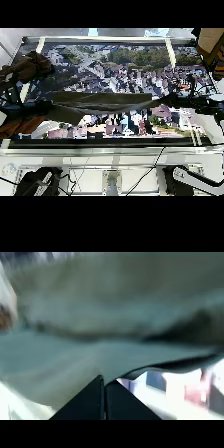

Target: Fold the shirts.

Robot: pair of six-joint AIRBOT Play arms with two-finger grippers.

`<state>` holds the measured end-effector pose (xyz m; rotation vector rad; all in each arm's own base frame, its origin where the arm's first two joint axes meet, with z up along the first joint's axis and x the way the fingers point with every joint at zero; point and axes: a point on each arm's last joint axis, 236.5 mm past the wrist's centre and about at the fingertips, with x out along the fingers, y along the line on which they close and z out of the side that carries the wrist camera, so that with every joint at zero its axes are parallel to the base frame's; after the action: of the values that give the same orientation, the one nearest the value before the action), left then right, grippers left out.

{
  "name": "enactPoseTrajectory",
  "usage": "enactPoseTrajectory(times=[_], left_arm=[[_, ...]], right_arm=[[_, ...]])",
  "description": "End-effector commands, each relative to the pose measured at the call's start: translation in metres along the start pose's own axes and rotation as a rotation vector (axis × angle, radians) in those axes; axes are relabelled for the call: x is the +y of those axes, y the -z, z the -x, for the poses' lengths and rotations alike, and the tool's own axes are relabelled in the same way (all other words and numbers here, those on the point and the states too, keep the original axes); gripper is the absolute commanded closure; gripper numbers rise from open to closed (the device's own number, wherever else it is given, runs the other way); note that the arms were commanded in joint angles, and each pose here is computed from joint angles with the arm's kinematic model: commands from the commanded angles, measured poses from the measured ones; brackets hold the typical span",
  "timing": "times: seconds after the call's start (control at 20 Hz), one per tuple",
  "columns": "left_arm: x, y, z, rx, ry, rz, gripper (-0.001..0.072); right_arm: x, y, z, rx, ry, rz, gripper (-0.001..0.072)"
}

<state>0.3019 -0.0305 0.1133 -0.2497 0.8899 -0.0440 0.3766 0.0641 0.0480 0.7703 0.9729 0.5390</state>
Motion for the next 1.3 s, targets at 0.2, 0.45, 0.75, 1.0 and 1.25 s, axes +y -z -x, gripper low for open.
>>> enactPoseTrajectory(times=[0.2,0.45,0.75,1.0,1.25], left_arm=[[0.046,-0.017,-0.056,-0.013,-0.161,-0.018,0.0696],[0.055,-0.034,-0.141,-0.039,-0.152,0.008,0.0696],[0.086,-0.042,-0.194,0.017,-0.194,0.055,0.0697],[0.122,-0.048,-0.199,0.014,-0.239,0.114,0.0696],[0.114,-0.042,-0.213,0.028,-0.199,0.152,0.0696]], right_arm=[[0.003,-0.054,-0.035,-0.253,0.152,0.061,0.0691],[-0.011,-0.075,-0.078,-0.412,0.321,0.071,0.0691],[-0.081,-0.058,-0.123,-0.396,0.412,-0.132,0.0691],[-0.101,-0.053,-0.132,-0.401,0.432,-0.199,0.0691],[-0.089,-0.070,-0.137,-0.422,0.405,-0.184,0.0691]])
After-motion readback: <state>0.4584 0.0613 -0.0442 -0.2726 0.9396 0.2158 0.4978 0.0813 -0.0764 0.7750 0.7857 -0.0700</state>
